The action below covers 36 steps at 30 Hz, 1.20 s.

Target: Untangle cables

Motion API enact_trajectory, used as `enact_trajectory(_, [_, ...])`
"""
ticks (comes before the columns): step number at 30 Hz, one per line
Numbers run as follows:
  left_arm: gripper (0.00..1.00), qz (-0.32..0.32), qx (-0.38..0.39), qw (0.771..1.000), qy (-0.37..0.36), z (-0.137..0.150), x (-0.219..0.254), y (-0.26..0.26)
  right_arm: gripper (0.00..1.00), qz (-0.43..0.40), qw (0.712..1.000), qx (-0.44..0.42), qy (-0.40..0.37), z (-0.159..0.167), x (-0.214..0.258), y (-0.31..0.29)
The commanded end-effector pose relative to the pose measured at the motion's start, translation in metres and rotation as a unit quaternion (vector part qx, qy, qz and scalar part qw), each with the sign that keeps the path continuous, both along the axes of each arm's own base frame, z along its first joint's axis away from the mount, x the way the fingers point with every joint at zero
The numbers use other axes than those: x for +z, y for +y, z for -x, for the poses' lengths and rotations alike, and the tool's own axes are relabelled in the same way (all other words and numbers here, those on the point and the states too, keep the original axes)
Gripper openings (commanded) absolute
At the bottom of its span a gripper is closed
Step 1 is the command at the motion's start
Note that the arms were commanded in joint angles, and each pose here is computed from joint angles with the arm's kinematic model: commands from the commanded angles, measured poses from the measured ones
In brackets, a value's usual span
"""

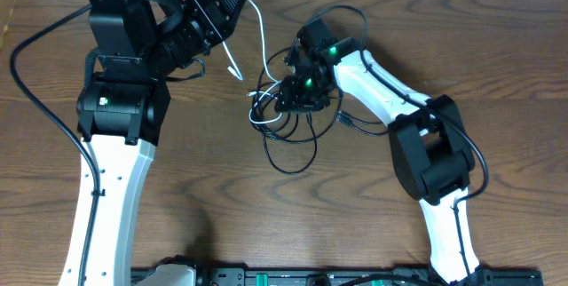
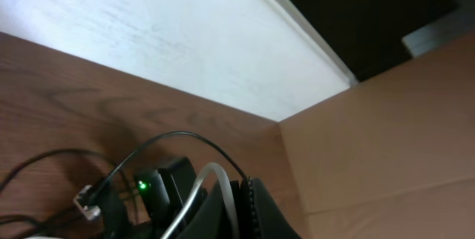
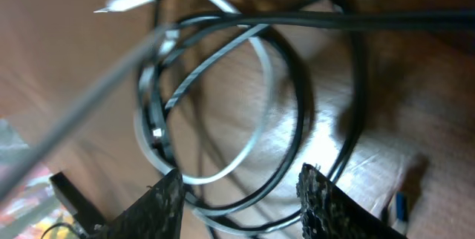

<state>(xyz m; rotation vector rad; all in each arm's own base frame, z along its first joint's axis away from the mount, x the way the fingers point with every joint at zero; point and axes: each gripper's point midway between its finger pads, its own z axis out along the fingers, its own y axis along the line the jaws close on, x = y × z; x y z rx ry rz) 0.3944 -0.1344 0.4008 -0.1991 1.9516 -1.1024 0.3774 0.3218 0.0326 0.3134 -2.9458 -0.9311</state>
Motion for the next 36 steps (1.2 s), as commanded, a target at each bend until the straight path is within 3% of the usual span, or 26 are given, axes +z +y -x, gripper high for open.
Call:
enact_trajectory(1, [0.07,-0.03,-0.016,0.999,-0.038,0.003,0.011,-0.001,0.47,0.007,1.0,-0.009,0.02,0.004,-0.014,0.001])
enact_trajectory(11, [0.08,-0.032,-0.017,0.999,-0.038,0.004,0.01,-0.001,0.42,0.009,1.0,-0.009,0.013,0.001,-0.022,0.005])
enact_trajectory(16, [0.07,-0.033,-0.017,0.999,-0.038,0.004,0.01,-0.001,0.5,0.011,1.0,-0.005,0.005,-0.008,-0.009,-0.012])
enact_trajectory(21, [0.07,-0.033,-0.015,0.999,-0.038,0.003,0.01,-0.001,0.52,0.005,1.0,-0.015,-0.016,-0.02,0.016,-0.025])
enact_trajectory(27, [0.08,-0.034,-0.015,0.999,-0.039,0.003,0.01,-0.001,0.47,-0.03,0.999,0.0,-0.024,-0.017,0.03,-0.008])
enact_trajectory(36, [0.07,-0.034,-0.016,0.999,-0.039,0.003,0.01,-0.001,0.43,-0.012,0.999,0.012,-0.035,-0.006,0.025,0.011])
